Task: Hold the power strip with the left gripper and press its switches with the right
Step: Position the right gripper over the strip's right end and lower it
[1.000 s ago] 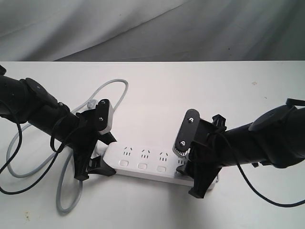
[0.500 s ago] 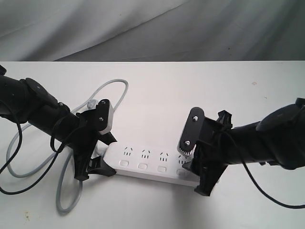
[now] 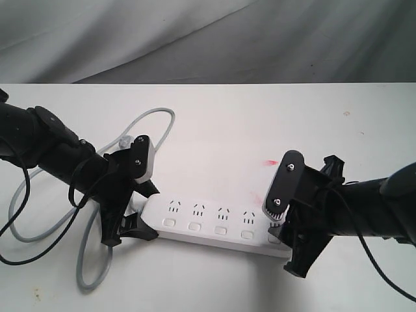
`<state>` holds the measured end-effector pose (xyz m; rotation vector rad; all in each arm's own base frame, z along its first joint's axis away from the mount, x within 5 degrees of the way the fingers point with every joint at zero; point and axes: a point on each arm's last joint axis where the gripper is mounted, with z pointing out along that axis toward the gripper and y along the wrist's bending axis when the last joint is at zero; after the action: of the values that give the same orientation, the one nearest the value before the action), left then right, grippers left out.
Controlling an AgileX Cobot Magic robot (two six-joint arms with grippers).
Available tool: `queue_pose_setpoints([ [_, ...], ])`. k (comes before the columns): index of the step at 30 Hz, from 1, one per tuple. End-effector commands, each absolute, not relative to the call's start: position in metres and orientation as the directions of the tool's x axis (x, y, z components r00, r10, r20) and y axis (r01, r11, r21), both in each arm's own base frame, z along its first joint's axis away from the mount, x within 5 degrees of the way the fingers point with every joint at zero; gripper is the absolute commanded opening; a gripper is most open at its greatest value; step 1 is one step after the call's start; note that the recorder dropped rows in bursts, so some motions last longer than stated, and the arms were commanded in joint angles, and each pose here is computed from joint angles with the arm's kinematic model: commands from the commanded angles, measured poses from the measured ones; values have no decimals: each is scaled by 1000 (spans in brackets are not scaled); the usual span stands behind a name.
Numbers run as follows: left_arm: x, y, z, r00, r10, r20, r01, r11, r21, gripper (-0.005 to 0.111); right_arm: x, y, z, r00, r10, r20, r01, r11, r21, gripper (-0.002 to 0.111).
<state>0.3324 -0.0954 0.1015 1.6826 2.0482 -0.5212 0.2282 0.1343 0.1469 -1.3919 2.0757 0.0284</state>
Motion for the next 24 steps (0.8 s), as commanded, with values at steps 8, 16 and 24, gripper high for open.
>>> queue_pose_setpoints([
  [8, 331, -96, 101, -151, 823, -548, 985, 171, -15, 66, 228, 131, 146, -265, -821, -507, -831, 461, -313, 59],
  [16, 331, -96, 101, -151, 823, -548, 985, 171, -15, 66, 230, 132, 134, -280, -831, -480, -844, 451, -289, 59],
  [24, 331, -96, 101, -151, 823, -548, 985, 171, -15, 66, 229, 134, 116, -304, -843, -443, -867, 438, -237, 59],
])
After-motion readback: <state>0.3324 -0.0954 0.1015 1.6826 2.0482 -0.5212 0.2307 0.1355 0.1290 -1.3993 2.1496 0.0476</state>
